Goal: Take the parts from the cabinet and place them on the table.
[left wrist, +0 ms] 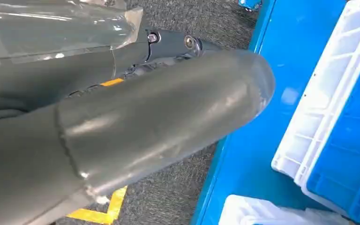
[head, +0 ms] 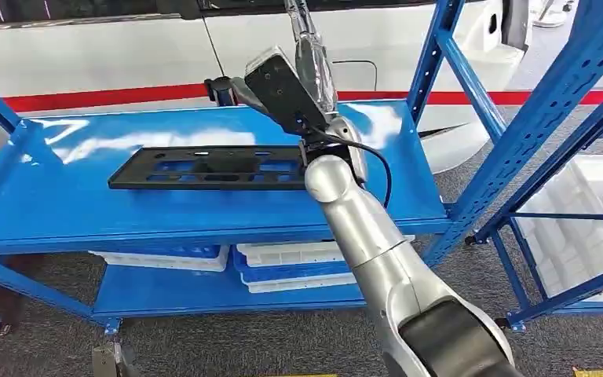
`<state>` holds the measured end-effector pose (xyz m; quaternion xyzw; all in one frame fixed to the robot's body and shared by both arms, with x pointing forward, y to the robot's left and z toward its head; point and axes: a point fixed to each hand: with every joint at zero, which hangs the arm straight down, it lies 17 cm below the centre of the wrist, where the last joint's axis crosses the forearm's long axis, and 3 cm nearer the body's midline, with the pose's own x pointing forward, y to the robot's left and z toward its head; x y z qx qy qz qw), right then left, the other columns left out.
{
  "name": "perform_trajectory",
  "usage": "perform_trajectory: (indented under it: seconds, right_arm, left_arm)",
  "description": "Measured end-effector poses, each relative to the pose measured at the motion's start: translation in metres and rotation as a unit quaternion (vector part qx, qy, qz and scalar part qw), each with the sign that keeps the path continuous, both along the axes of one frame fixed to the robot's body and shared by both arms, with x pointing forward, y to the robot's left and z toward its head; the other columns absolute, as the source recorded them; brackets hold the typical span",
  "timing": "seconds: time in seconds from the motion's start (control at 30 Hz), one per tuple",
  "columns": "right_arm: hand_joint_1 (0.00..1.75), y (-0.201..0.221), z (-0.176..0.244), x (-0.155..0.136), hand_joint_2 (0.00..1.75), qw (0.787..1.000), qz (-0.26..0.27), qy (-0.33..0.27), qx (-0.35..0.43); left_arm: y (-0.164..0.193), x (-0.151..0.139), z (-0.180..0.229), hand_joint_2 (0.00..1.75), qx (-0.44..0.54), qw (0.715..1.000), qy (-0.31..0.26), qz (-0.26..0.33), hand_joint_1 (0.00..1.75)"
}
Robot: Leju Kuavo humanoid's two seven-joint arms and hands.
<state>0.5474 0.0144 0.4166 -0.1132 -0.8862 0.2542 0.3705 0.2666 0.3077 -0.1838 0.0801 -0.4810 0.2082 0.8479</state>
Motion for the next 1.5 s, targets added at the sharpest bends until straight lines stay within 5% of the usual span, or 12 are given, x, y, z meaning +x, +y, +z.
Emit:
perform_trajectory:
  seconds: [0.23, 0.87, 1.2, 1.5]
  right_arm:
    - [0.00, 0.004, -0.004, -0.002, 1.75, 1.000, 0.006, 0.004, -0.003]
    - [0.00, 0.058, -0.045, -0.031, 1.75, 0.995, 0.067, 0.027, -0.066]
    - [0.00, 0.169, -0.167, -0.156, 1.75, 0.943, 0.206, -0.002, -0.259]
    - [0.00, 0.184, -0.218, -0.187, 1.75, 0.913, 0.208, -0.020, -0.350]
  left_arm:
    - [0.009, -0.007, -0.004, 0.00, 0.013, 1.000, 0.014, 0.013, 0.00]
    - [0.031, -0.108, -0.062, 0.00, 0.060, 0.962, 0.259, 0.067, 0.00]
    - [0.030, -0.132, -0.069, 0.00, 0.062, 0.950, 0.295, 0.077, 0.00]
    - [0.029, -0.130, -0.067, 0.00, 0.067, 0.953, 0.287, 0.076, 0.00]
